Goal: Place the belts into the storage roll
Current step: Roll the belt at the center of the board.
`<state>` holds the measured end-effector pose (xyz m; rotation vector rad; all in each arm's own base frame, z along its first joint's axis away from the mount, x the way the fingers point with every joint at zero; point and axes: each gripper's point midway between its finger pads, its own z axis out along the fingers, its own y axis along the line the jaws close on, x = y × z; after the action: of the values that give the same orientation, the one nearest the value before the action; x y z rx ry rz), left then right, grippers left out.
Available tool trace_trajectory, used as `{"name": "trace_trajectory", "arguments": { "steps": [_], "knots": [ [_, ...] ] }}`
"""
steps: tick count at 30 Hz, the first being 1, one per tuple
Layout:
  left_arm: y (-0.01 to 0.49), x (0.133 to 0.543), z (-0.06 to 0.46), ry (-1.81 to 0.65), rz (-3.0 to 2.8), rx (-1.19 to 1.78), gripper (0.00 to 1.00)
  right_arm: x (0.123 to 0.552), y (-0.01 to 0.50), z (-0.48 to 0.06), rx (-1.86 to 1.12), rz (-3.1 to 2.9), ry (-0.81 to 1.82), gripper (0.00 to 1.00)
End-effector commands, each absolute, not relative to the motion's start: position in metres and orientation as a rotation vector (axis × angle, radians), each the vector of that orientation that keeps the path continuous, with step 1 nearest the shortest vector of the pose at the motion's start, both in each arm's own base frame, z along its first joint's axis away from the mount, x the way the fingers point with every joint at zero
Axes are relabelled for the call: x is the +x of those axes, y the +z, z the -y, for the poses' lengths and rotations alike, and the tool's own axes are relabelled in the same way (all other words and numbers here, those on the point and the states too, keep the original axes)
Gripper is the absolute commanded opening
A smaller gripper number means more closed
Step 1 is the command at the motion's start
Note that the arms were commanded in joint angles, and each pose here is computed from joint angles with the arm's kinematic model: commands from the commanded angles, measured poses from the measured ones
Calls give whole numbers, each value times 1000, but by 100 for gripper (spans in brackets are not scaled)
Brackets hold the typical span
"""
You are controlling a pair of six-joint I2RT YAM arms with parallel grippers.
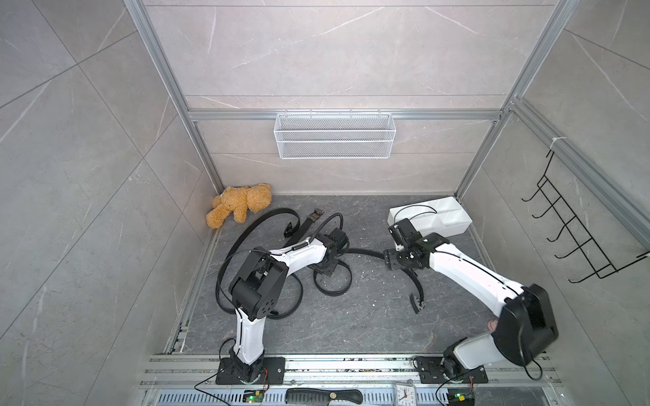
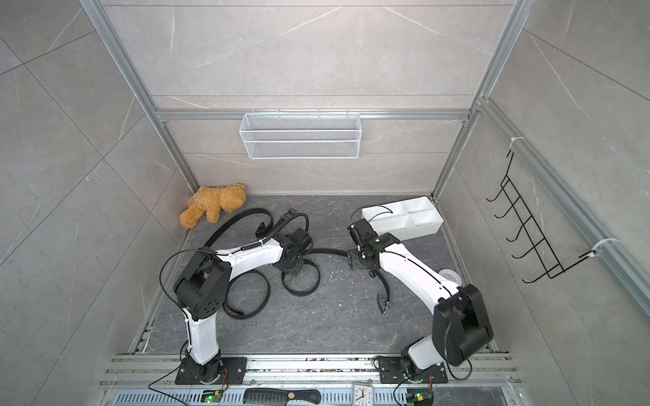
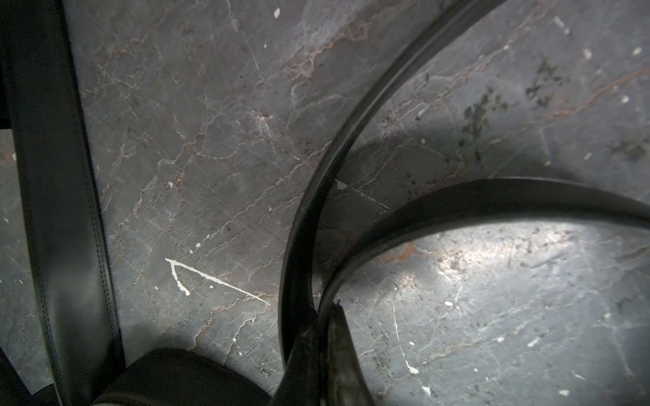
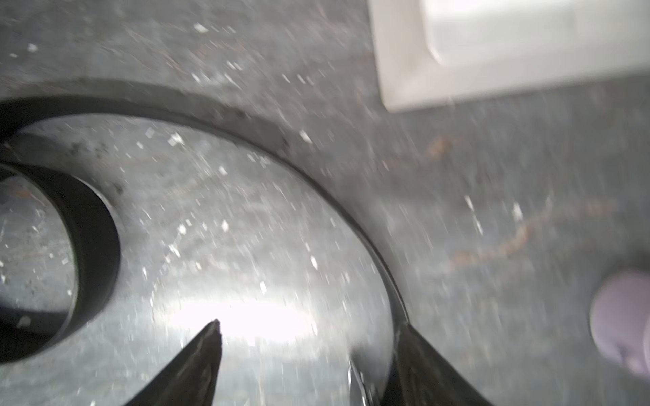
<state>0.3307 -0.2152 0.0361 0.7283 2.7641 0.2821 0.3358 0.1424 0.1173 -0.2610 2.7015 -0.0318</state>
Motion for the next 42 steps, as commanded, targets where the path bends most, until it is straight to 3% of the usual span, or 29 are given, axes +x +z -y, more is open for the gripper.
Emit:
{"name": "trace_trajectory", "arguments": {
  "steps": [1,10,14,16,20,24,34,42],
  "knots": [
    [34,316,199,341,-2807,783,0,370,102,-171,-529,-2655,-8,79],
    [29,315,206,300,-2828,782,0,416,51,-208,-626,-2678,44,75],
    [23,312,206,304,-2851,797,0,422,29,-214,-654,-2734,43,67],
    [21,312,203,324,-2863,794,0,422,17,-214,-645,-2773,31,51],
    [19,314,190,362,-2889,731,0,426,16,-188,-498,-2782,-150,0],
    [19,326,171,377,-2918,657,0,425,33,-146,-255,-2759,-239,0],
    [9,373,137,442,-2949,564,0,409,76,-44,287,-2676,-158,0],
    [0,395,158,381,-2957,547,0,384,60,-73,485,-2793,274,0]
  ]
}}
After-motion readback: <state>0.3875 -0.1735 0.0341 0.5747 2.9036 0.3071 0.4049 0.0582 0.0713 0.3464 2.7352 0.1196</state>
